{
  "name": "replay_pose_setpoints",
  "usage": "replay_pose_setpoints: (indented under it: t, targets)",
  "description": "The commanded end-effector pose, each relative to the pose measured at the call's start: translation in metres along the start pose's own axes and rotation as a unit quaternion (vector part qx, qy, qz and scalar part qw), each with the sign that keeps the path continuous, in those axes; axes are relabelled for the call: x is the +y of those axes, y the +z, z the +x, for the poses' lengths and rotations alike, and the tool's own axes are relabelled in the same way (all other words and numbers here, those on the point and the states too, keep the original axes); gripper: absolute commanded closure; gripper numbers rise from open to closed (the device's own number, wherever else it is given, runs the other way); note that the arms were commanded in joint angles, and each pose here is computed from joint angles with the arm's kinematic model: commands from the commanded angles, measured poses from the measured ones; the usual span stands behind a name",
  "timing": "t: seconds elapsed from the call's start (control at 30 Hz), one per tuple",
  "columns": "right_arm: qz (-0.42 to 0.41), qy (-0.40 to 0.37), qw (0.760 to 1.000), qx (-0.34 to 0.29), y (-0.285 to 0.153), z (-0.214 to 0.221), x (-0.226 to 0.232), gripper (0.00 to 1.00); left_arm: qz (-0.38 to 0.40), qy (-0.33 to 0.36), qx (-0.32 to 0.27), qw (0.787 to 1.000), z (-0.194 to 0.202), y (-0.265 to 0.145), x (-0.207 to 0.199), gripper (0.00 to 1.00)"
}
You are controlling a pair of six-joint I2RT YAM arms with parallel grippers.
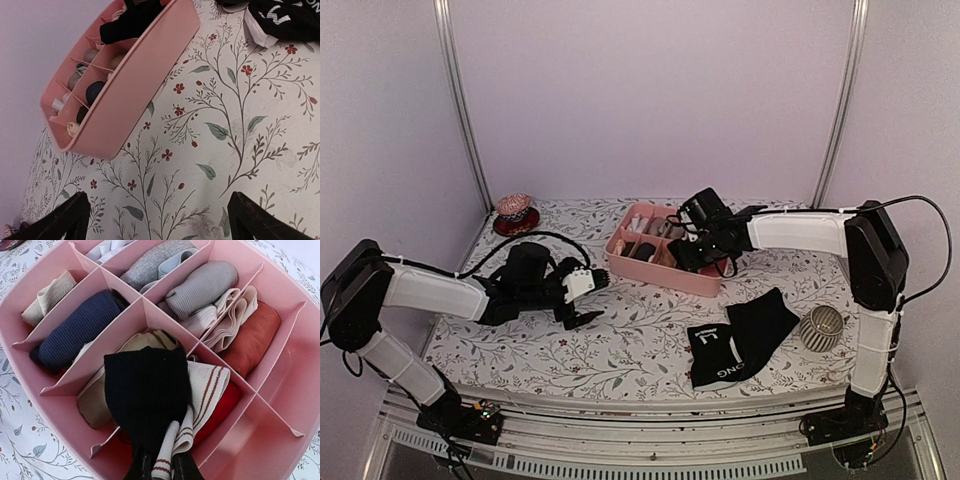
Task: Roll the underwear
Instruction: Move the storage box to the center of the board, then place the underwear in the storage box.
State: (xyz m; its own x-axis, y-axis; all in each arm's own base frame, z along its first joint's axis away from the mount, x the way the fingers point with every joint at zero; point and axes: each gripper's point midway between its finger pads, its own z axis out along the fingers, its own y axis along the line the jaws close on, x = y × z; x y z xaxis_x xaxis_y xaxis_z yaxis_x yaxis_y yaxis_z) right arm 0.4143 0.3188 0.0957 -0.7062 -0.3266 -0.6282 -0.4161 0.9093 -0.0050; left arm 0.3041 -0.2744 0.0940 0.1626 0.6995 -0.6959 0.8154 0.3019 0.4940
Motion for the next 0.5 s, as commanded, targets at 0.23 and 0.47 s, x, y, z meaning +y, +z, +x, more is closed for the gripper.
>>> replay_pose_setpoints:
  t: [0.23,0.47]
  targets:
    - [0.112,0.137,0.984,-0.007,-0.044,-0.037,-0.037,0.98,-0.038,-0.023,-0.014,0.999,-0.008,-0.002,0.025,0.01]
    - [0.157,0.242,0.957,-0.022,-0.043,-0.045,-0.067,0.98,-0.041,-0.027,-0.011,0.999,-0.006,0.0,0.028,0.02]
